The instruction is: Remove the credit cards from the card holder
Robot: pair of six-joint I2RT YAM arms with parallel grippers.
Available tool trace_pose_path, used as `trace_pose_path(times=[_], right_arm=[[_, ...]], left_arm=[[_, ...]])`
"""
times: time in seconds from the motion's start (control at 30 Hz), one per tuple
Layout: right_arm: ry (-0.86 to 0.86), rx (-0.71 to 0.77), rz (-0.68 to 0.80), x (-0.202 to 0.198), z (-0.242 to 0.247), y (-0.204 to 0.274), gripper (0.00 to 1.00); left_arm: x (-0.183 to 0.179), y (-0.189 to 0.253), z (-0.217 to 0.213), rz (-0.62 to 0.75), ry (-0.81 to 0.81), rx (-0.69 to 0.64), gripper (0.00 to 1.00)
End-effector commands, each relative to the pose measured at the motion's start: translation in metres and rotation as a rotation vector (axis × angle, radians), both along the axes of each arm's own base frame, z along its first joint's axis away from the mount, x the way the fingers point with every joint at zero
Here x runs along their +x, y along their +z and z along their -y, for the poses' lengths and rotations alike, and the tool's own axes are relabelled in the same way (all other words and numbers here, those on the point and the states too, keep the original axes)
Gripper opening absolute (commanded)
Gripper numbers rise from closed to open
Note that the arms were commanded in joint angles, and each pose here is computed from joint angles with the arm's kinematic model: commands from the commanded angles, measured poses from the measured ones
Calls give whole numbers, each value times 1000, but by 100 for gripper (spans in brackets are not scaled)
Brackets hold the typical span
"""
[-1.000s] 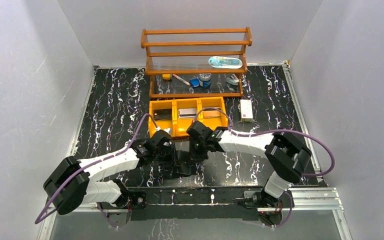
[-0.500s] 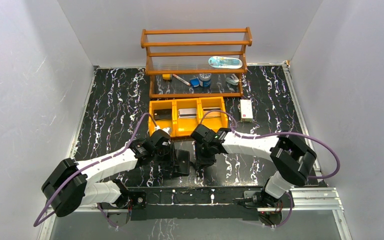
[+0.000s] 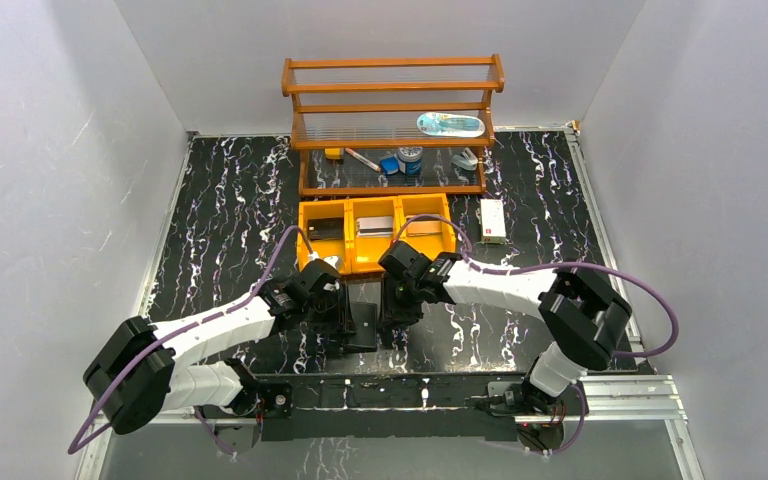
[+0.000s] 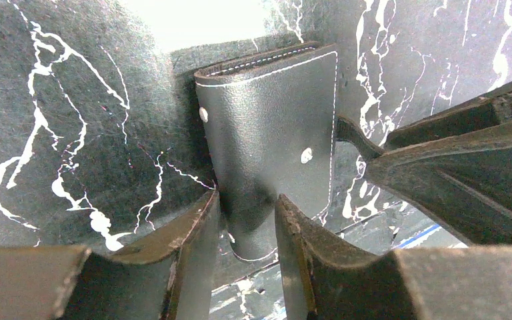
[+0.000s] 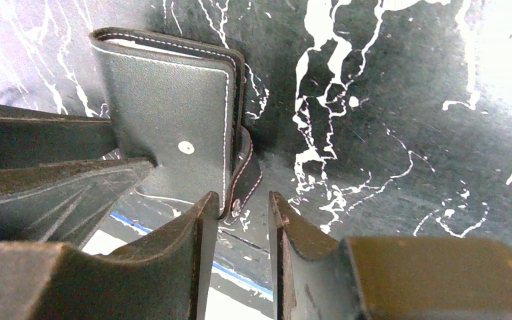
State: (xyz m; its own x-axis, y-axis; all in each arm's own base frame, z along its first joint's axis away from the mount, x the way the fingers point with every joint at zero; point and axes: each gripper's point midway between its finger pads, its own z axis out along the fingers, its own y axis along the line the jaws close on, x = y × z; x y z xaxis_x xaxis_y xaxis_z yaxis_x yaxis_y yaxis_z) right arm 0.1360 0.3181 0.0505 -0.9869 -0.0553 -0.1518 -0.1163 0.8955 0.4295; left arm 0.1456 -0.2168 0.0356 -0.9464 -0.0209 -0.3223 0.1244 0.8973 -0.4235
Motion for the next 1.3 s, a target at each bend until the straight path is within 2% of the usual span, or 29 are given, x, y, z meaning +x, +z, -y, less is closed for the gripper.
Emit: trace_pose_path(times=[0.0, 0.27, 0.4, 0.7, 1.03, 1.27], right_arm=[[9, 71, 29, 11, -22, 13, 42], [32, -10, 60, 13, -19, 6, 51], [34, -55, 77, 17, -16, 0, 51], [19, -176, 97, 18, 2, -8, 36], [24, -94, 59, 10, -10, -12, 18], [5, -60, 66, 11, -14, -5, 7]], left_arm=[[-1, 2, -1, -3, -12, 3, 35], [-1, 3, 0, -3, -10, -2, 36], [0, 4, 0, -2, -11, -2, 36], [-1, 3, 0, -5, -9, 1, 36], [0, 5, 0, -2, -10, 0, 37], [3, 11, -4, 22, 11, 12, 44]])
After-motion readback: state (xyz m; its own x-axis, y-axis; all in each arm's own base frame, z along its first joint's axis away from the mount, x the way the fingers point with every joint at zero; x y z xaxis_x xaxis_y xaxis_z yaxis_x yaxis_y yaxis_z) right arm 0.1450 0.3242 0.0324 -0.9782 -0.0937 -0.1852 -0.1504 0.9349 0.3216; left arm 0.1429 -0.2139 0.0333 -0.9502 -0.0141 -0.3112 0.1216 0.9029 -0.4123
